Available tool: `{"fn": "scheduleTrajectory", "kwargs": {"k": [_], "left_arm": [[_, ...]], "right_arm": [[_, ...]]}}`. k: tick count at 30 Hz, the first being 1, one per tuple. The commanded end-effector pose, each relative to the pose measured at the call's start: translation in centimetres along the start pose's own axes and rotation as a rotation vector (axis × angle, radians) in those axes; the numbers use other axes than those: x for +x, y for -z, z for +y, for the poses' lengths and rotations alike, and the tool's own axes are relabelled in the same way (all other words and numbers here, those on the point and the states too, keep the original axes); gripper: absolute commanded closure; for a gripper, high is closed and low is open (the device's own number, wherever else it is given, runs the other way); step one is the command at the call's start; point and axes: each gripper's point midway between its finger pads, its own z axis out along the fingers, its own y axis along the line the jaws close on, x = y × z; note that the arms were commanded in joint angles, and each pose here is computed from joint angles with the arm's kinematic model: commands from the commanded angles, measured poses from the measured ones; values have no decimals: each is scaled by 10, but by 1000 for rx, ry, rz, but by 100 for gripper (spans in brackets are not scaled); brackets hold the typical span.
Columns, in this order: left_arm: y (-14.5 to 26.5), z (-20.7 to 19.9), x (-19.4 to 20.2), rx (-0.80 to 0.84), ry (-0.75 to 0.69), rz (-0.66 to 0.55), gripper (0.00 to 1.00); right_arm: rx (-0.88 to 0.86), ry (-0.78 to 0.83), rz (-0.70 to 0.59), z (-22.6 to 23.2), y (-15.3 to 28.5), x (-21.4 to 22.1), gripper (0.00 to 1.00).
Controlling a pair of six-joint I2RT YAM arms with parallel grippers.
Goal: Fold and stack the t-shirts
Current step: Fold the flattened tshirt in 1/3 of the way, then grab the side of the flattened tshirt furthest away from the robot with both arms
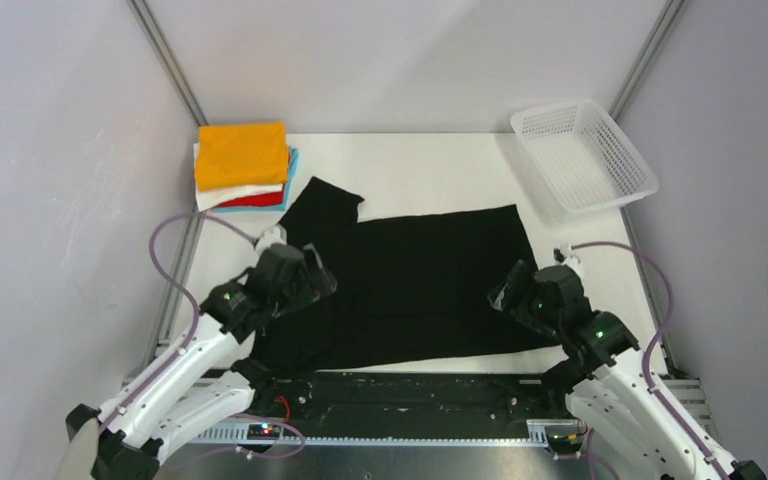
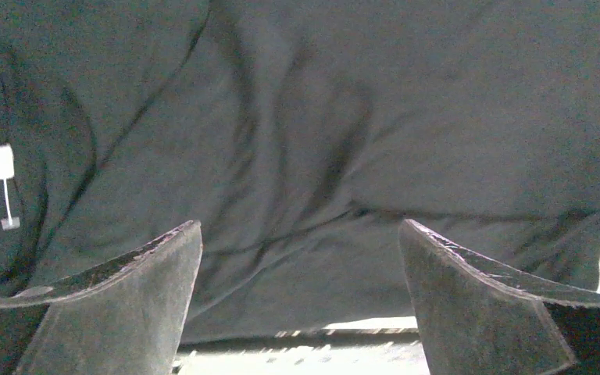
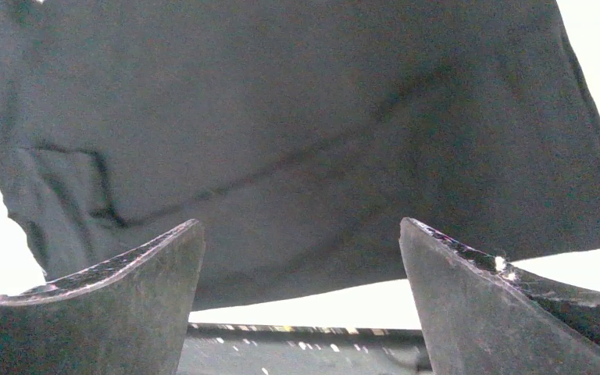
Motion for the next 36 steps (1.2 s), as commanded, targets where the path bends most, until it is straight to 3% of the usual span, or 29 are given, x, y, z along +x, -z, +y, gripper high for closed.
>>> {"fn": "scheduleTrajectory", "kwargs": {"k": [1,4,7,11,17,26,32,36], "left_arm": [[29,-44,-88,31,-42,-243,0],[6,-61,-127,-2,-45,-252,0],[-31,-75,-193,-73,-20,-303,0],[-94,-90,-256,-130,-75,-277,0],[-182,-89,-315,-171,-70,-257,0],[-271,-65,-312,-212,37,-190,0],[-299,-63,-288,-162,98,-94,0],[-302,-60,-281,-159,139,-72,6]], "right_arm": [[-161,117,-280,62,23,-79,1],[-157,137,-392,74,20,-109,0],[-175,130,-489,87,17,-137,1],[-185,122,-489,90,3,-152,1],[-142,97,-400,73,-32,-157,1],[-133,88,-327,65,-49,-151,0],[-120,89,-321,61,-52,-151,0],[-116,91,-311,59,-53,-150,1]]}}
